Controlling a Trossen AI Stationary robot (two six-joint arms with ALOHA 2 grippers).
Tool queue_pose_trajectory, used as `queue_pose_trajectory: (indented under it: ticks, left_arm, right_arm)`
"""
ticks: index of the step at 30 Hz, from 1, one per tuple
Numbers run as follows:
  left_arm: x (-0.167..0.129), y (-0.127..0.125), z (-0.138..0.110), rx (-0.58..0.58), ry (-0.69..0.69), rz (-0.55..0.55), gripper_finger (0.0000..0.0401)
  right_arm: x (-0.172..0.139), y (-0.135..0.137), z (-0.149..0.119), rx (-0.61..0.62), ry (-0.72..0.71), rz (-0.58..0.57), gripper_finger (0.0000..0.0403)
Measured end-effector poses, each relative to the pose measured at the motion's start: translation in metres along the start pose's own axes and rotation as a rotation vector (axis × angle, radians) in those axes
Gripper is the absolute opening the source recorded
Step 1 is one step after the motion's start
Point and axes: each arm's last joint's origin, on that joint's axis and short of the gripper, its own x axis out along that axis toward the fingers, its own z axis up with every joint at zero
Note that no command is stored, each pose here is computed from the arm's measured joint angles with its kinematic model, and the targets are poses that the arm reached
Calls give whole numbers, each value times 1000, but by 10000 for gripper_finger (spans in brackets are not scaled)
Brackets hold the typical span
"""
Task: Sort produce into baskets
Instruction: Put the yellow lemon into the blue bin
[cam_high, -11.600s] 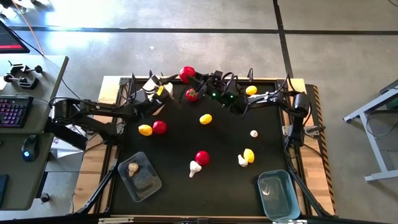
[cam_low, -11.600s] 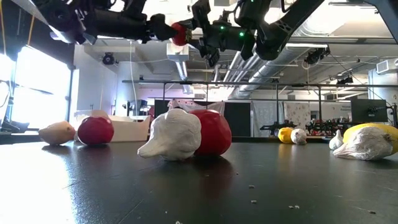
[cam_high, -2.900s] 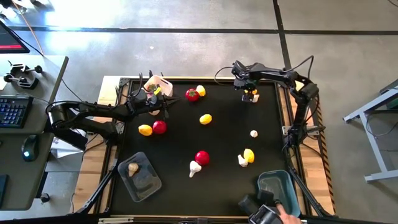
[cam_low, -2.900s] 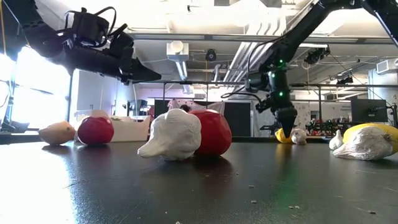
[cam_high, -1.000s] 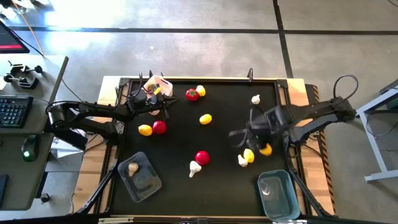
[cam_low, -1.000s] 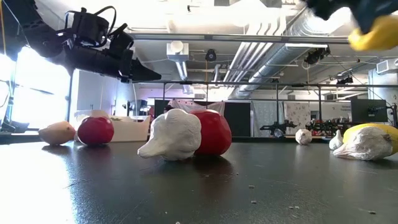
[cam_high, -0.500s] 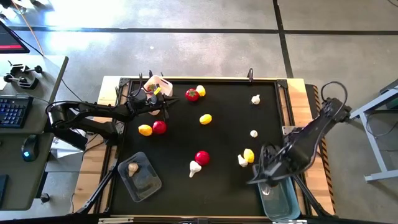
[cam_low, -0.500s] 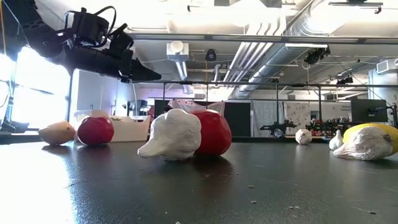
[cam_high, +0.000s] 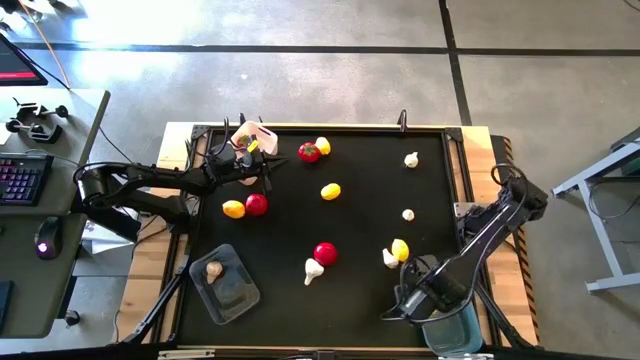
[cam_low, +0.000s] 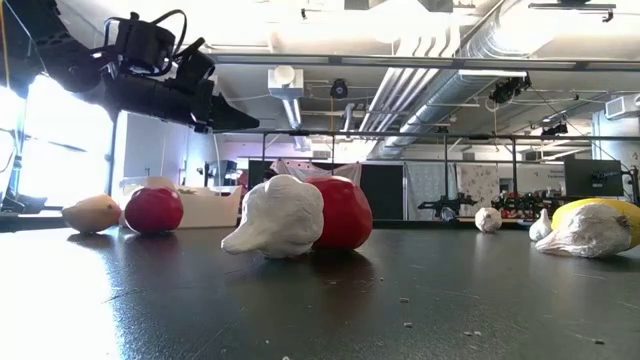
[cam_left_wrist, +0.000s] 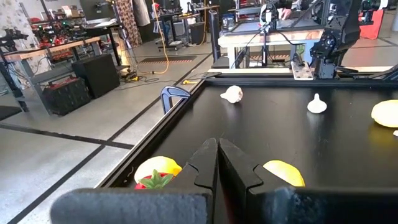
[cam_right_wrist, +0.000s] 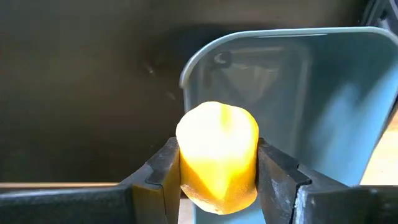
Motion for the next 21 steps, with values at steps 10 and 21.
queue_pose_trajectory:
  ticks: [10,21]
  left_arm:
    - [0,0,0,-24,1,-1,0]
    - [0,0,0,-51,3,-2,0]
  right_arm:
    - [17,-13,-3,-25,-70,-50,140]
    - [52,-25,11,-98,-25,53,140]
